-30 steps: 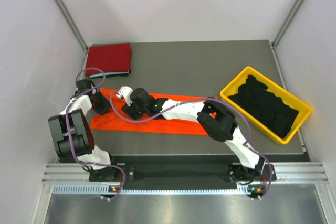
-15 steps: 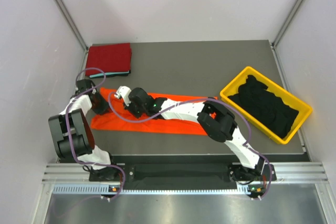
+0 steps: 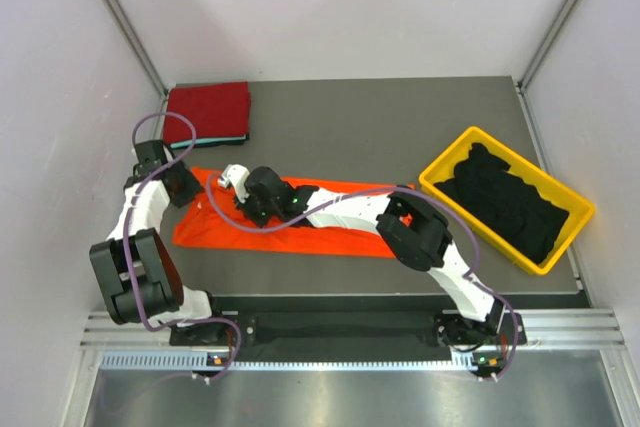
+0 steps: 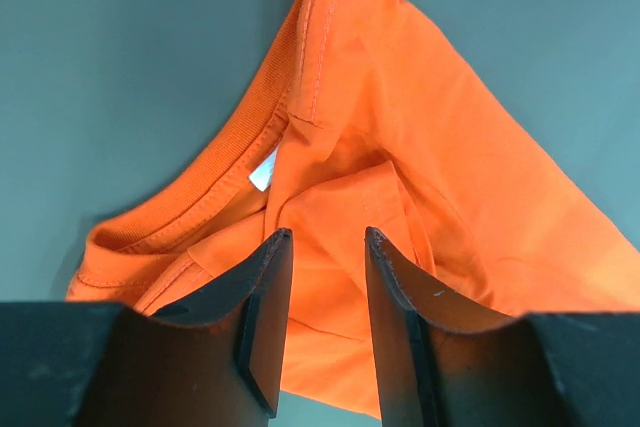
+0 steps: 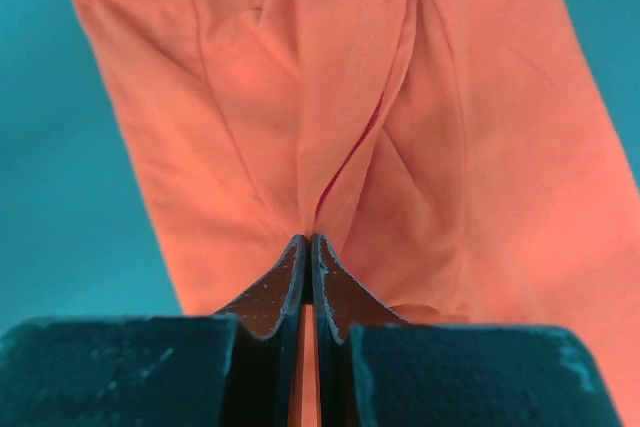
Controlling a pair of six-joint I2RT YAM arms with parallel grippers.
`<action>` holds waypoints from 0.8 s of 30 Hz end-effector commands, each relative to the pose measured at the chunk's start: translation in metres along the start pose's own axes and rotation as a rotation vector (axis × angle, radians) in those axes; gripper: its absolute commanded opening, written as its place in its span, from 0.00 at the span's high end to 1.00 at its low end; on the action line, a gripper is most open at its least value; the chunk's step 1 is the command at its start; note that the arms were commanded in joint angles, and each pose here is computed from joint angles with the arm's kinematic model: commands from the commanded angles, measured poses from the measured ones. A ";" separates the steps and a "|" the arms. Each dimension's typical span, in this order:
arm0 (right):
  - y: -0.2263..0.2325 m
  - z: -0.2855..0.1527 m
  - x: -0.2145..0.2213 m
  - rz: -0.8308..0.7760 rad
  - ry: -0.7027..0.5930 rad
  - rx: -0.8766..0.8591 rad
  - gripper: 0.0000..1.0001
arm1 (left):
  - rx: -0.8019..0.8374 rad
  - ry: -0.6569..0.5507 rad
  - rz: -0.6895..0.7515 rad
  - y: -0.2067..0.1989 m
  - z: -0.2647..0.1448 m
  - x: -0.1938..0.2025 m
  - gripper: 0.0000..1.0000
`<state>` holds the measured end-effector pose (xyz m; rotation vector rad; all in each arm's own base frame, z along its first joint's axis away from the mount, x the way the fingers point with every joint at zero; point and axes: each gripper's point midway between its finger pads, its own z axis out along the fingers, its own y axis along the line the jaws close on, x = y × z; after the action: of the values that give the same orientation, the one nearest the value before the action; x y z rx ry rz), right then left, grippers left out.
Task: Fold and stack the t-shirts
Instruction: Fold the tshirt
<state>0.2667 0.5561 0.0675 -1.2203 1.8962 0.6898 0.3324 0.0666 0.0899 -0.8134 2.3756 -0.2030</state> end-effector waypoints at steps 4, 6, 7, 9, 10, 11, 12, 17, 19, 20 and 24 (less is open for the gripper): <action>0.025 -0.036 -0.058 0.030 -0.138 -0.073 1.00 | 0.046 0.021 -0.007 -0.008 -0.003 0.005 0.60; 0.028 -0.037 -0.059 0.032 -0.139 -0.085 1.00 | 0.038 0.046 -0.030 -0.005 -0.001 0.012 0.59; 0.029 -0.038 -0.058 0.033 -0.139 -0.088 1.00 | 0.035 0.051 -0.033 -0.005 -0.001 0.014 0.59; 0.031 -0.042 -0.060 0.030 -0.145 -0.096 1.00 | 0.026 0.064 -0.046 -0.003 0.000 0.019 0.58; 0.032 -0.042 -0.057 0.029 -0.139 -0.099 1.00 | 0.027 0.065 -0.052 -0.003 0.000 0.020 0.58; 0.033 -0.043 -0.057 0.029 -0.140 -0.099 1.00 | 0.037 0.073 -0.060 -0.004 0.000 0.024 0.58; 0.033 -0.045 -0.058 0.031 -0.143 -0.099 1.00 | 0.049 0.067 -0.062 -0.006 -0.001 0.024 0.58; 0.034 -0.045 -0.052 0.037 -0.130 -0.103 1.00 | 0.074 0.088 -0.072 -0.010 -0.003 0.028 0.58; 0.035 -0.045 -0.050 0.039 -0.127 -0.109 1.00 | 0.074 0.088 -0.069 -0.010 -0.003 0.028 0.58; 0.037 -0.045 -0.049 0.043 -0.125 -0.116 1.00 | 0.071 0.089 -0.063 -0.009 -0.003 0.029 0.58; 0.034 -0.038 -0.048 0.054 -0.136 -0.110 1.00 | 0.053 0.099 -0.058 -0.003 0.003 0.034 0.58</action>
<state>0.2462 0.5487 0.0863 -1.1988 1.9077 0.8015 0.3155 0.0442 0.0723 -0.8820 2.4334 -0.3326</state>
